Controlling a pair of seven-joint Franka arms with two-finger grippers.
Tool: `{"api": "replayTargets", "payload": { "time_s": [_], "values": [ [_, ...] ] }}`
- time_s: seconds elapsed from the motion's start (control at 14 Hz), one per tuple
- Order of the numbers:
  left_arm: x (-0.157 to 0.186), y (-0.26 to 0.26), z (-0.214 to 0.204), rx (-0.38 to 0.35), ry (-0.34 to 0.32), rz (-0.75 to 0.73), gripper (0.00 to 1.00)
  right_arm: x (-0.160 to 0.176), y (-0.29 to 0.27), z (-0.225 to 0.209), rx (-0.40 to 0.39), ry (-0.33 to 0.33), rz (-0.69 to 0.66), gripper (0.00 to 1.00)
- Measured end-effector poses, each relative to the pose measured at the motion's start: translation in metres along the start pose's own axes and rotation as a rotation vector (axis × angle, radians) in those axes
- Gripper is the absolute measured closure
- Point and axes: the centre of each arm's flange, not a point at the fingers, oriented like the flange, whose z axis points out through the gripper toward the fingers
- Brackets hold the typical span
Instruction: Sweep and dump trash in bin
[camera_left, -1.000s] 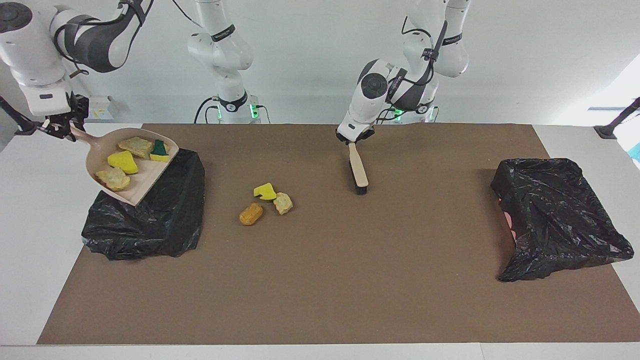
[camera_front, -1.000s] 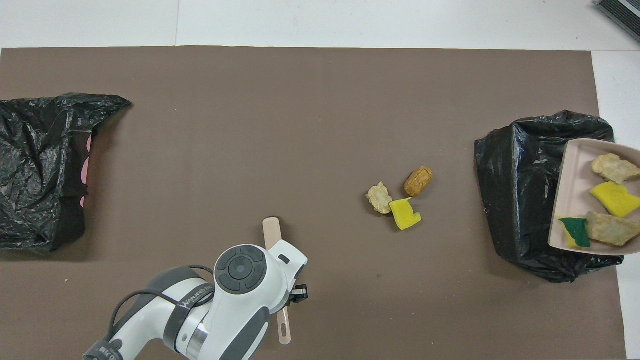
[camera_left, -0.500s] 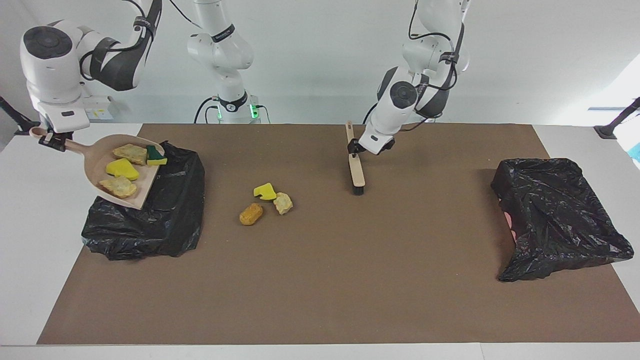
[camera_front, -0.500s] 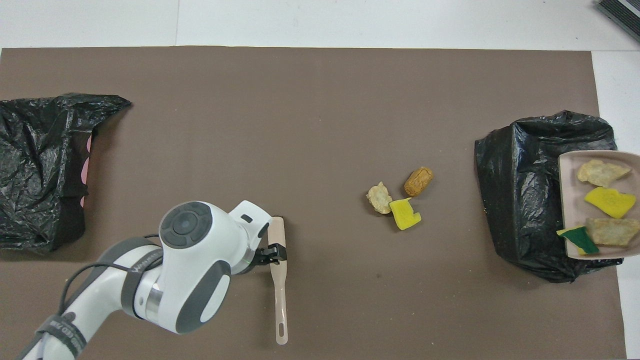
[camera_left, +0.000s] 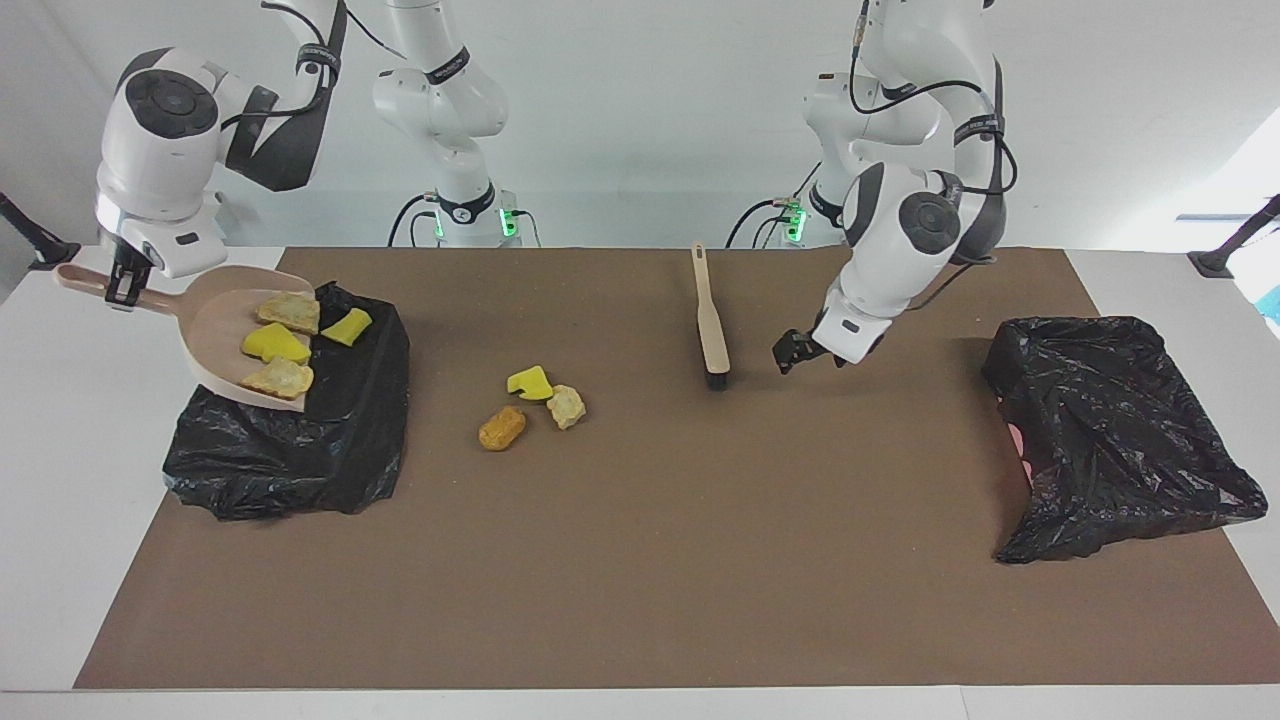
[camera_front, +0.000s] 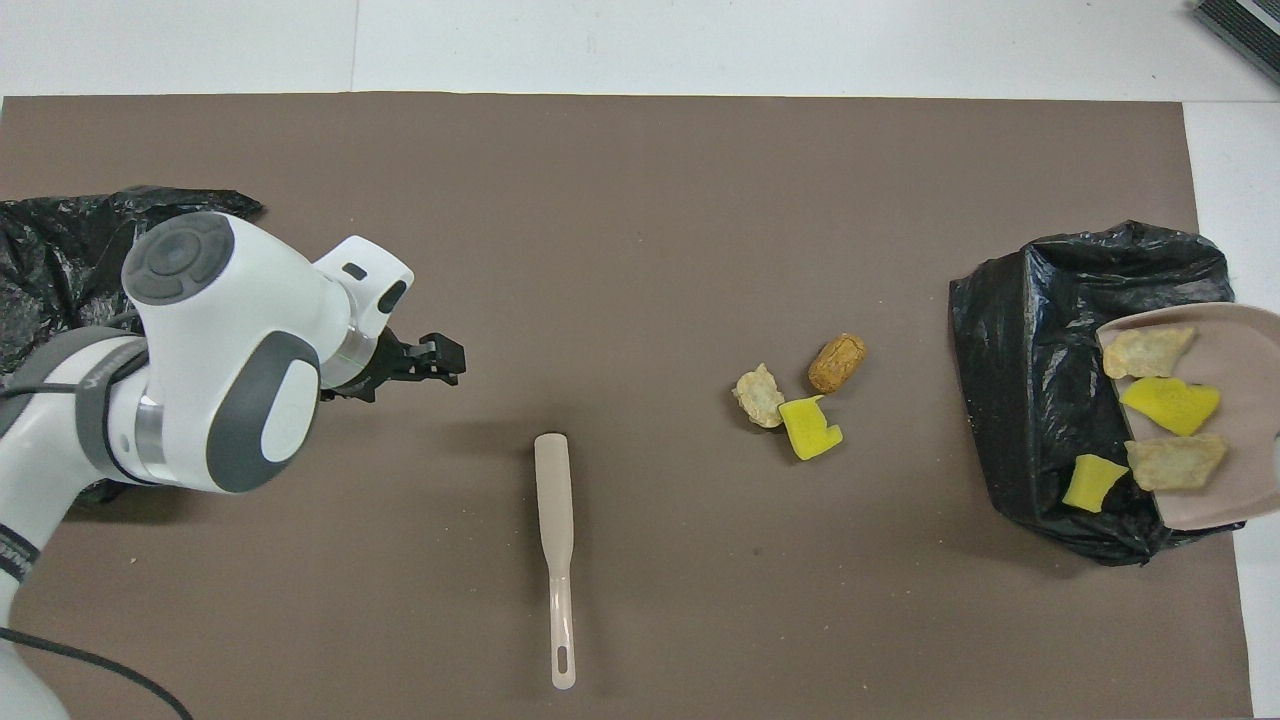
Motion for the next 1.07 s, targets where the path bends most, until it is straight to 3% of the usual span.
{"api": "replayTargets", "payload": {
  "time_s": [0.21,0.57,0.86,1.07],
  "values": [
    [0.026,-0.032,-0.042,0.011,0.058,0.054,0.0,0.006,0.007,-0.011,-0.013,-0.07,-0.05,0.68],
    [0.041,-0.098,-0.109,0.017,0.04,0.155,0.0,0.006,0.007,-0.014,-0.004,-0.107,-0.071,0.68],
    [0.036,-0.118,-0.129,0.023,0.039,0.157,0.0,0.0,-0.002,-0.013,0.046,-0.103,-0.175,0.68],
    [0.02,-0.112,-0.155,0.087,0.033,0.188,0.0,-0.004,-0.001,-0.018,0.036,-0.108,-0.207,0.68]
  ]
}}
